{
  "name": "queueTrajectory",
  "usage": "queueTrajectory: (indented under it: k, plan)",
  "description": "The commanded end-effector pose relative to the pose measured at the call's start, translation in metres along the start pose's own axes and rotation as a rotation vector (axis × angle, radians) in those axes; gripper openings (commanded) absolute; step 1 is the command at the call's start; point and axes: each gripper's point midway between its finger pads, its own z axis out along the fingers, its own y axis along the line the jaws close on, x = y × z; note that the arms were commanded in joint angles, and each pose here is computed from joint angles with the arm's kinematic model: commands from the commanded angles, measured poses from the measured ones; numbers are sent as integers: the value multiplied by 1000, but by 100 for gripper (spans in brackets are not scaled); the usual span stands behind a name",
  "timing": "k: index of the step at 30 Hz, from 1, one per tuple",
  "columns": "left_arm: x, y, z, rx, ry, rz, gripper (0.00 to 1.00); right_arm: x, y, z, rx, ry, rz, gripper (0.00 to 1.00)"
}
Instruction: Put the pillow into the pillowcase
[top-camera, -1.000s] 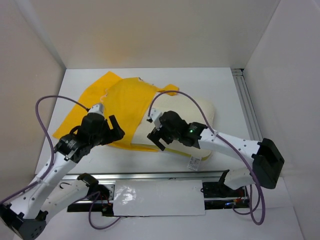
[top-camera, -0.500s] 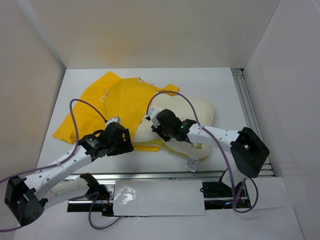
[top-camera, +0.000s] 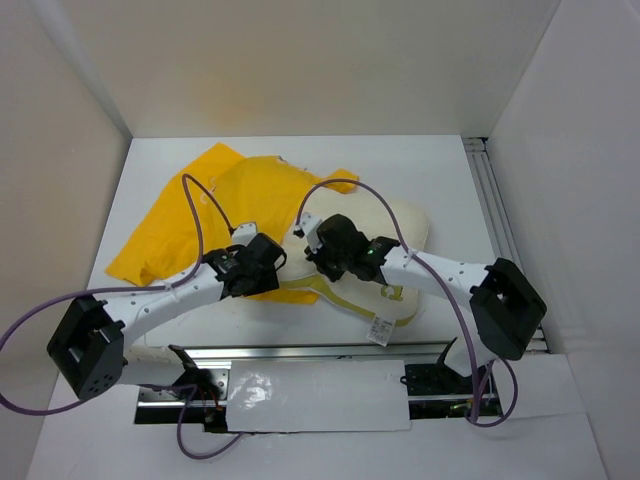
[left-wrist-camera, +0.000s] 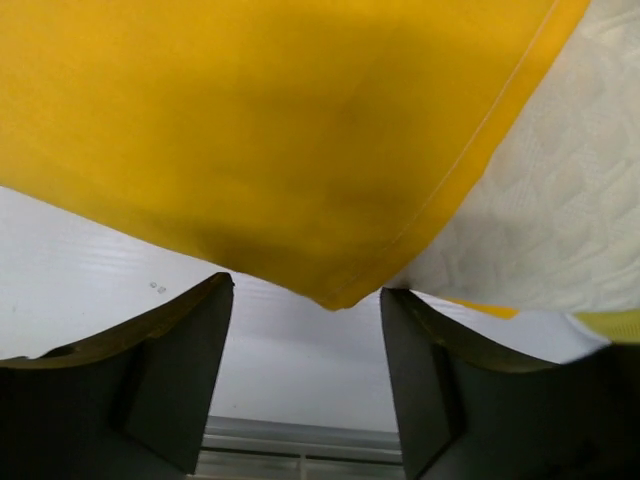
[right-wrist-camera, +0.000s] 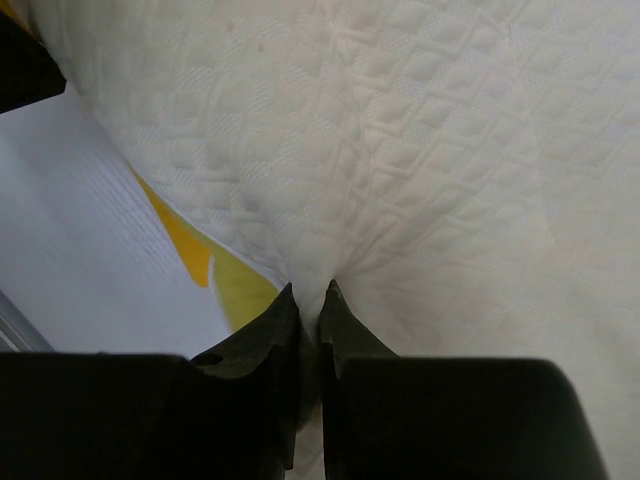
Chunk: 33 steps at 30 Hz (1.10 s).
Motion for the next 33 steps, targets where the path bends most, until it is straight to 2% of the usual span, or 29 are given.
queueTrajectory:
  k: [1,2,5,6,8,9,11,14,18,22,23,24,27,28,30,32,33]
  plan:
    - [-23,-1,7,-51,-87,-13,71,-43,11,-19,-48,-147,13,4]
    - [-27,-3,8,-49,-84,-25,63,-48,11,-23,-48,-167,22,0]
    - [-26,5,7,-90,-81,-17,48,-52,8,-24,-32,-175,33,0]
    - [-25,7,7,-99,-75,-23,36,-57,8,-26,-32,-187,32,0]
    - [-25,8,5,-99,-75,-23,20,-62,6,-27,-23,-197,42,0]
    - [-27,7,1,-86,-84,-39,0,-65,6,-27,-23,-206,52,0]
    - [-27,2,-4,-64,-99,-28,0,-73,6,-29,-24,-234,67,0]
    - [-29,-11,-16,-9,-120,6,0,-101,1,-35,3,-343,147,0]
    - [-21,-69,-46,193,-127,102,0,-167,-21,-69,91,-614,304,0]
    - [-12,-131,-98,413,-134,217,0,-211,-36,-99,127,-810,401,0]
    - [-8,-141,-110,461,-129,239,0,-211,-35,-98,119,-836,414,0]
    - [-2,-151,-122,508,-119,275,0,-223,-38,-112,119,-919,423,0]
    - [-4,-168,-163,659,-108,291,0,-219,-40,-120,112,-996,465,0]
    - [-5,-171,-172,700,-105,284,0,-222,-42,-127,109,-1057,482,0]
    - [-4,-173,-184,765,-102,273,0,-201,-37,-114,108,-1031,491,0]
    - [-10,-166,-188,757,-121,235,0,-187,-33,-112,84,-1036,506,0]
    - [-7,-161,-180,731,-114,232,0,-161,-27,-92,81,-968,513,0]
